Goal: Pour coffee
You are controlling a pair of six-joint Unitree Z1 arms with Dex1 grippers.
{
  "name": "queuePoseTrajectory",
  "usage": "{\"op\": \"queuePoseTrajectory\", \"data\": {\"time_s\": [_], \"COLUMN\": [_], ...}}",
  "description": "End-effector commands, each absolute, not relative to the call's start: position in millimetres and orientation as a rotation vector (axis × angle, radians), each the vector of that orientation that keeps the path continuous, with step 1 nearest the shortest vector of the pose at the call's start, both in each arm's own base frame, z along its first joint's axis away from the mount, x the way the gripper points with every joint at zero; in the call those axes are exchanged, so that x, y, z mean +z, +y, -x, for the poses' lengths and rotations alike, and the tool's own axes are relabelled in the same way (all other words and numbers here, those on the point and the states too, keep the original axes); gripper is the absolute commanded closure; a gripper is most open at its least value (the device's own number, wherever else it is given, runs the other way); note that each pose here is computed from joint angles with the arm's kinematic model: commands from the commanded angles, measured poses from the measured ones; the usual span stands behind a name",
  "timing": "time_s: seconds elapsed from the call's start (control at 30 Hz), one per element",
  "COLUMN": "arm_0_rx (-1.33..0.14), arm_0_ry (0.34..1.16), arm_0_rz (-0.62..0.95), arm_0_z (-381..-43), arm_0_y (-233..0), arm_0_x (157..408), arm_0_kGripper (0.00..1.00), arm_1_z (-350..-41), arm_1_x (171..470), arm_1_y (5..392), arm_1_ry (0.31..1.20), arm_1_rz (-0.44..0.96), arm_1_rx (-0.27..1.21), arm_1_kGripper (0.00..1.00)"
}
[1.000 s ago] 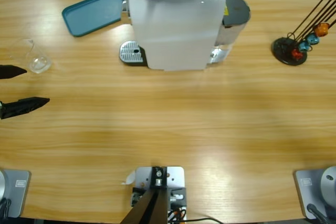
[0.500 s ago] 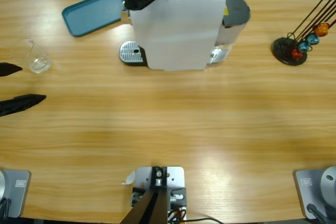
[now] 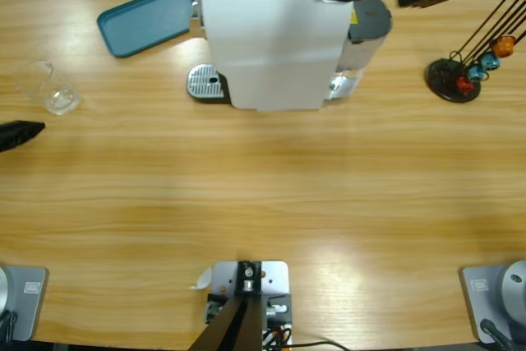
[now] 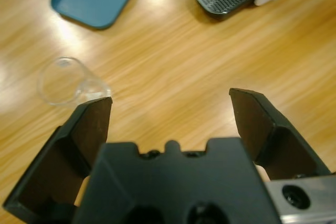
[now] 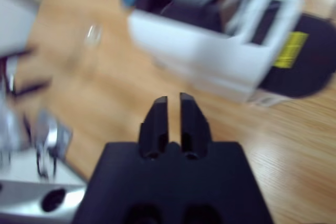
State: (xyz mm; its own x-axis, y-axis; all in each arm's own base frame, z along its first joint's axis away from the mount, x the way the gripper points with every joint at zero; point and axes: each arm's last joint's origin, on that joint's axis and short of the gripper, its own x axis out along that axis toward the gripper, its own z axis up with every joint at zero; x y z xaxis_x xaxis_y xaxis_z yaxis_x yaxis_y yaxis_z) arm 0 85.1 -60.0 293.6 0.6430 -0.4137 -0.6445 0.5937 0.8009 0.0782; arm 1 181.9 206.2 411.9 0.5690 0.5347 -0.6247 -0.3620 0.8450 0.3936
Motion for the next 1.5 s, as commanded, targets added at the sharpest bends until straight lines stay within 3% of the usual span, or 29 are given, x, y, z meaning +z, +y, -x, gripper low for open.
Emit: {"op": "queuePoseTrajectory", "data": {"time_s": [0.03, 0.27, 0.5, 1.2, 1.5], "arm_0_rx": [-0.631, -0.629, -0.621, -0.664, -0.666], "arm_0_ry": [0.675, 0.677, 0.671, 0.685, 0.683], "arm_0_rz": [-0.263, -0.264, -0.265, -0.256, -0.255], "arm_0_z": [-77, -77, -75, -76, -76], "arm_0_y": [-57, -57, -55, -58, -58], "arm_0_x": [281, 280, 279, 277, 278], "arm_0_kGripper": [0.032, 0.032, 0.032, 0.032, 0.037], "arm_1_z": [-222, -247, -245, -264, -251], "arm_1_x": [401, 406, 409, 343, 299], "arm_1_y": [199, 229, 249, 326, 346], "arm_1_ry": [0.64, 0.617, 0.621, 0.851, 0.886], "arm_1_rz": [-0.515, -0.728, -0.818, -0.619, -0.347], "arm_1_rx": [0.165, 0.268, 0.362, 0.516, 0.46], "arm_1_kGripper": [1.0, 1.0, 1.0, 1.0, 1.0]}}
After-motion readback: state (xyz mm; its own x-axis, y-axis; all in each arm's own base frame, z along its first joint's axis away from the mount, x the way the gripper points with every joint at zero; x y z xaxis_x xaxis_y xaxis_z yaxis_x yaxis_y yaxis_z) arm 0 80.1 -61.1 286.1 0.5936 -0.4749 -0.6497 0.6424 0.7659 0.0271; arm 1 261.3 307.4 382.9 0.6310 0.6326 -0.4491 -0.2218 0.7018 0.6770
